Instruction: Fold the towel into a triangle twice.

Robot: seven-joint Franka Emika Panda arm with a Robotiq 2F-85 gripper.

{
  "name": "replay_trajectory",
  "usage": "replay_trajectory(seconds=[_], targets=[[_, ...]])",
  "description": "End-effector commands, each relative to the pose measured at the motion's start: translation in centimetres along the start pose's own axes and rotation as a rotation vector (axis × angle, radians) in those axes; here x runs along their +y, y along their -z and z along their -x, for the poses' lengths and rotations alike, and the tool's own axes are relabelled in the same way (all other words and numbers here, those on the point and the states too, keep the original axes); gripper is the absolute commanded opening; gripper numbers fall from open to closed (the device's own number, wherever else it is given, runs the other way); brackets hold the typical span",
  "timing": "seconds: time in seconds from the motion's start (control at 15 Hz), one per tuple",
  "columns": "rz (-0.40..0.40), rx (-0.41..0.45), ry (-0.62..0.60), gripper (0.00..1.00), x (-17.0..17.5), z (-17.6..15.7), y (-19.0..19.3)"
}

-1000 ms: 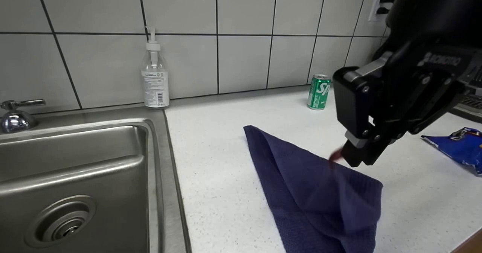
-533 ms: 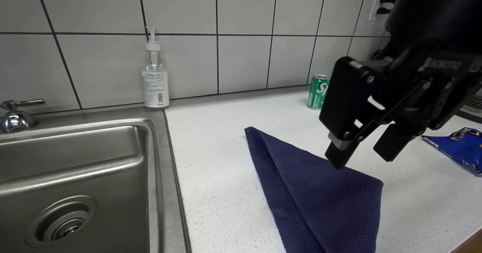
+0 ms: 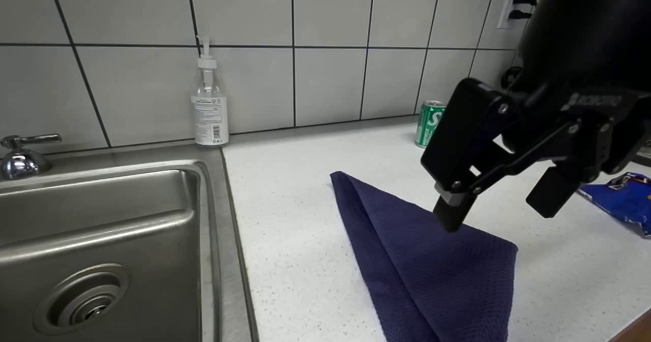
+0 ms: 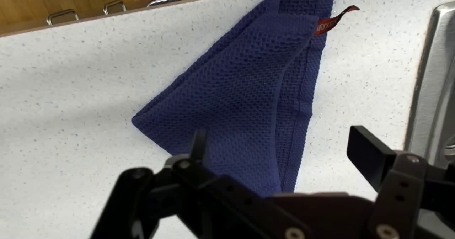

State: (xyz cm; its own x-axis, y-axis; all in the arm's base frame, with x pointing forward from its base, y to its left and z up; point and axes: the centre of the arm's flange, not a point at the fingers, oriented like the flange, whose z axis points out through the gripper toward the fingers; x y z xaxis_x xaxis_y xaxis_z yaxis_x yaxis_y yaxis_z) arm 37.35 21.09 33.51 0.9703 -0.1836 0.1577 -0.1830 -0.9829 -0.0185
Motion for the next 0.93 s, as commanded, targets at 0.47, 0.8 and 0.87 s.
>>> replay_trajectory(seconds=[0.47,0.8,0.87], targets=[[0.053,-0.084,-0.135,1.00,2.6,-5.4,-0.7],[0.087,-0.113,-0.175,1.00,5.0,-7.6,-1.3],[0.094,-0.115,-0.177,1.00,5.6,-8.0,-1.5]])
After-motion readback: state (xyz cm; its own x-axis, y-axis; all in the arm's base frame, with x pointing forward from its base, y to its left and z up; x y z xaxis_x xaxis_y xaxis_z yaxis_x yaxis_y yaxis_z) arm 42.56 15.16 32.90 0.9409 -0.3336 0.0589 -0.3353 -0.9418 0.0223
